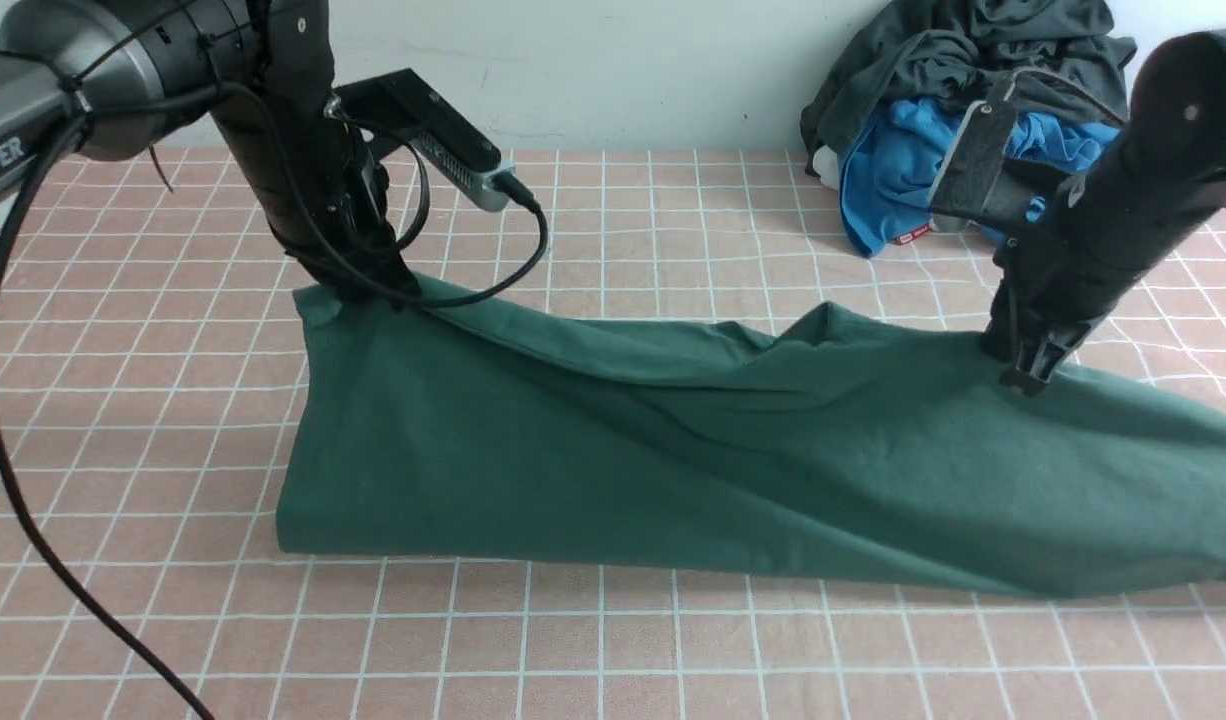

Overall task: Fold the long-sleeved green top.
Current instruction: Use both arms to drag the lower edge of the fabric forward and fold it over the upper edge

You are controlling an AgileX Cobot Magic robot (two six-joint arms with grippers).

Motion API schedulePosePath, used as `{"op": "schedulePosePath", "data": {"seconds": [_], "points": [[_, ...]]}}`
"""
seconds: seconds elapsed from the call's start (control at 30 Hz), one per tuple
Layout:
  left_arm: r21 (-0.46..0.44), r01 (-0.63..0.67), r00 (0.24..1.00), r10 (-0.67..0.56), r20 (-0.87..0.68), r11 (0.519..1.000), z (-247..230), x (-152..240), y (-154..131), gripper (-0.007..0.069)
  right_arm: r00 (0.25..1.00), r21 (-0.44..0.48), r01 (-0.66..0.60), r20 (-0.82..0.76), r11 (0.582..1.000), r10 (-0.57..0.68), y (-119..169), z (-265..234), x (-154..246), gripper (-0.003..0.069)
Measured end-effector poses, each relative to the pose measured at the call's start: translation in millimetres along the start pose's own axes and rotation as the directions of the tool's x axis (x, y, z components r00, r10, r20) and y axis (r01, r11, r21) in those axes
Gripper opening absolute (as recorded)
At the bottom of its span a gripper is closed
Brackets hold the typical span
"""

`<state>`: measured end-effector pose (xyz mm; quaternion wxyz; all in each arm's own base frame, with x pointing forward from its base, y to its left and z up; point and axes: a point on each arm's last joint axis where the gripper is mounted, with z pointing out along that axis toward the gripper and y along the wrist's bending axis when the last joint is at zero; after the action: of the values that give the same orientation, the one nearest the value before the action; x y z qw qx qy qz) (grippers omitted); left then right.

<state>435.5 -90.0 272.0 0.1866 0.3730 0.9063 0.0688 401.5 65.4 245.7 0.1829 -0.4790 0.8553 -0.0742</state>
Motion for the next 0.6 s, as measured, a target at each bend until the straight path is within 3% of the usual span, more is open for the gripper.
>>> {"op": "schedulePosePath", "data": {"seconds": [0.4, 0.6], "points": [[0.064, 0.049, 0.999, -0.048, -0.024, 0.997, 86, -9, 26, 0.0018, 0.993, 0.018, -0.120, 0.001, 0.993, 0.120, -29, 77, -5, 0.0016], [0.072, 0.076, 0.997, -0.077, 0.011, 0.995, 106, -9, 27, 0.0046, 0.978, 0.042, -0.209, 0.027, 0.977, 0.208, -33, 91, -3, 0.0124]]}}
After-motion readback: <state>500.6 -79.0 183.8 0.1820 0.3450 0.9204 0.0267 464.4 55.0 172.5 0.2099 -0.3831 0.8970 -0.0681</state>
